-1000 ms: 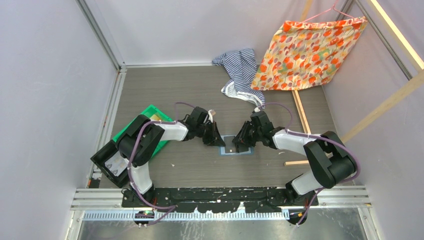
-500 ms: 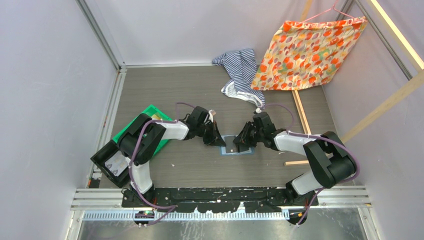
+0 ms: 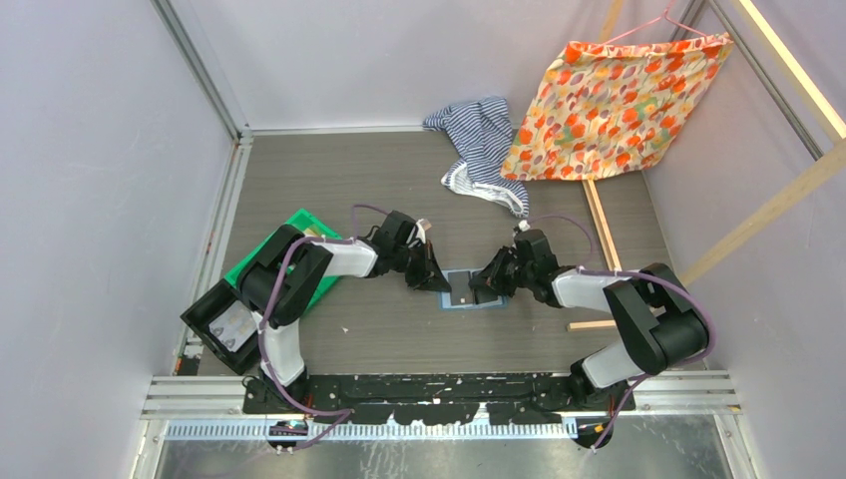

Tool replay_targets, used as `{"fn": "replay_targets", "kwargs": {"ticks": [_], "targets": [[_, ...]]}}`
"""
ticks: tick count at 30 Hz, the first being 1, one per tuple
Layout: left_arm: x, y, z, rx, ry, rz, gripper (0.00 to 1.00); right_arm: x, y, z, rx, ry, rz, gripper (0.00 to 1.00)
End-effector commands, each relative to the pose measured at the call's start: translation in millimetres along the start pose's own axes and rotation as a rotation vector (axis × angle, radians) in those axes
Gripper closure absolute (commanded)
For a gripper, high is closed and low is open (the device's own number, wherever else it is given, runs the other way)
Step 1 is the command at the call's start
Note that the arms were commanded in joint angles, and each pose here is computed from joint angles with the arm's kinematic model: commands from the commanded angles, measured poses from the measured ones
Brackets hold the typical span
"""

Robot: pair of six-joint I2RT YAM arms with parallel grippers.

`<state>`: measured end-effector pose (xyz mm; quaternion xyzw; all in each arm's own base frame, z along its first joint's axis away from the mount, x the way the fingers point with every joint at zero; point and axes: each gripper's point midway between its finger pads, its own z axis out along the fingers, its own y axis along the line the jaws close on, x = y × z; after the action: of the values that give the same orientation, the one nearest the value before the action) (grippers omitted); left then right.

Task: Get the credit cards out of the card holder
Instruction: Remove the credit card from the card holder.

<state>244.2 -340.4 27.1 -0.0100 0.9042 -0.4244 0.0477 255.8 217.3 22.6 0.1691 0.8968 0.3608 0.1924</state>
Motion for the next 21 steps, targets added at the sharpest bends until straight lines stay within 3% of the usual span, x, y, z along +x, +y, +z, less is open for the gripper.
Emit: {"fn": "replay_targets", "kwargs": {"ticks": [1,13,21], "targets": [[6,35,15,-0.123,-0.007,-0.006,0.99,8,23,-3,-0.13,0.035,0.013,0.96],[2,32,6,-0.11,-0.028,-0.01,0.99,1,38,-17,-0.233,-0.002,0.036,0.99],[-2,25,-4,-0.061,-0.057,-0.04,1.0,-2,37,-16,-0.298,0.002,0.145,0.99]]}}
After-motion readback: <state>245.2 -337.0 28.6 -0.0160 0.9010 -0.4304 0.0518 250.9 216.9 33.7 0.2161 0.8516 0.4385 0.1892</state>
